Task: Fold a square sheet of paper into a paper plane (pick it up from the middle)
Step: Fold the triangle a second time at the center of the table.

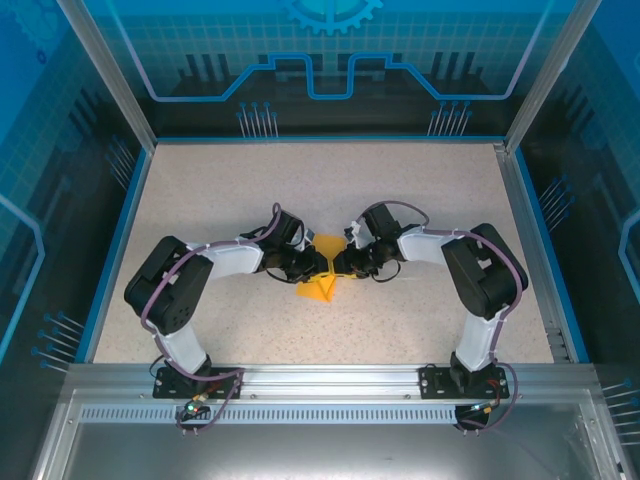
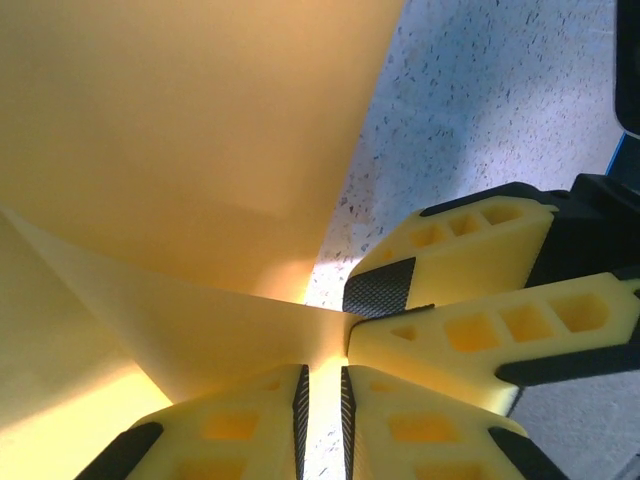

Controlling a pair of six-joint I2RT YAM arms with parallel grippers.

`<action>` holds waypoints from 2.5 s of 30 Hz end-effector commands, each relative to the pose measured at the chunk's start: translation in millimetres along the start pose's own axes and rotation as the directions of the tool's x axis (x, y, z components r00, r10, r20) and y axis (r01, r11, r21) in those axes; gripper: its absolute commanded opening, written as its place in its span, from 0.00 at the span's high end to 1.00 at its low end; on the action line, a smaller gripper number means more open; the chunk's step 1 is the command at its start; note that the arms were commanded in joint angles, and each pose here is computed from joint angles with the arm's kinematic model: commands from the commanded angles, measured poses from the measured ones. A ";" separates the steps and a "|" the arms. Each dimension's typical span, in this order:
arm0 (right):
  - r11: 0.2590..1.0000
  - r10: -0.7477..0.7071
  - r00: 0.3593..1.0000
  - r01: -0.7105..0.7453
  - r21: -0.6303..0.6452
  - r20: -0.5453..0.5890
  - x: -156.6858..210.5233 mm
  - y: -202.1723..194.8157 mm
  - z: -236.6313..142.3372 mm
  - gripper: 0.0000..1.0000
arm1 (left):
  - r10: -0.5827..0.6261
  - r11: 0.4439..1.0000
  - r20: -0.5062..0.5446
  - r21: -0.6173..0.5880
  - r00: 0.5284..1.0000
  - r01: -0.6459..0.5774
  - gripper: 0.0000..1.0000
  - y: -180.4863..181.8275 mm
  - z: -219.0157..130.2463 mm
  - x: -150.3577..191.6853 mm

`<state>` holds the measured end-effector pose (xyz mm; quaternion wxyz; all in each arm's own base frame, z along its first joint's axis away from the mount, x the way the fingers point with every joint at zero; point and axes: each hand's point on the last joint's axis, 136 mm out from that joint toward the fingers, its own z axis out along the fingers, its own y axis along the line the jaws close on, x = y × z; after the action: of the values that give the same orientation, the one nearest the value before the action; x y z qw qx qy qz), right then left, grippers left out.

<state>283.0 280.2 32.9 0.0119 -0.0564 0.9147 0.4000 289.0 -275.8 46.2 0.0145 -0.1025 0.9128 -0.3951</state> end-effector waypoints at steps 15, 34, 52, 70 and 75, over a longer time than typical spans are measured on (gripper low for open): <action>1.000 -0.010 1.000 0.010 0.018 -0.012 -7.6 -3.4 10.1 0.90 | 0.022 1.000 -0.003 0.010 1.000 -0.022 0.81 -7.2 -2.2 -0.4; 0.997 -0.006 1.000 0.007 0.079 -0.003 -11.6 -13.2 8.2 0.90 | 0.019 1.000 -0.032 0.021 0.999 -0.019 0.81 -5.9 4.7 0.9; 0.994 -0.005 1.000 0.005 0.106 0.001 -15.6 -17.0 7.2 0.91 | 0.007 1.000 -0.047 0.007 0.999 -0.007 0.81 1.0 9.9 1.7; 0.993 0.000 1.000 0.000 0.115 -0.008 -17.2 -20.2 10.0 0.90 | -0.003 1.000 -0.059 -0.014 0.998 0.002 0.81 5.9 12.7 2.4; 0.993 0.005 1.000 -0.004 0.120 -0.012 -16.5 -22.0 10.8 0.90 | -0.005 1.000 -0.065 -0.020 0.998 0.004 0.81 7.8 14.3 3.6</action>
<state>300.4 275.4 15.7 0.0147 -0.0533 0.9343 0.3522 287.7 -277.1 28.4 -0.0074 -0.1072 0.9163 -0.3858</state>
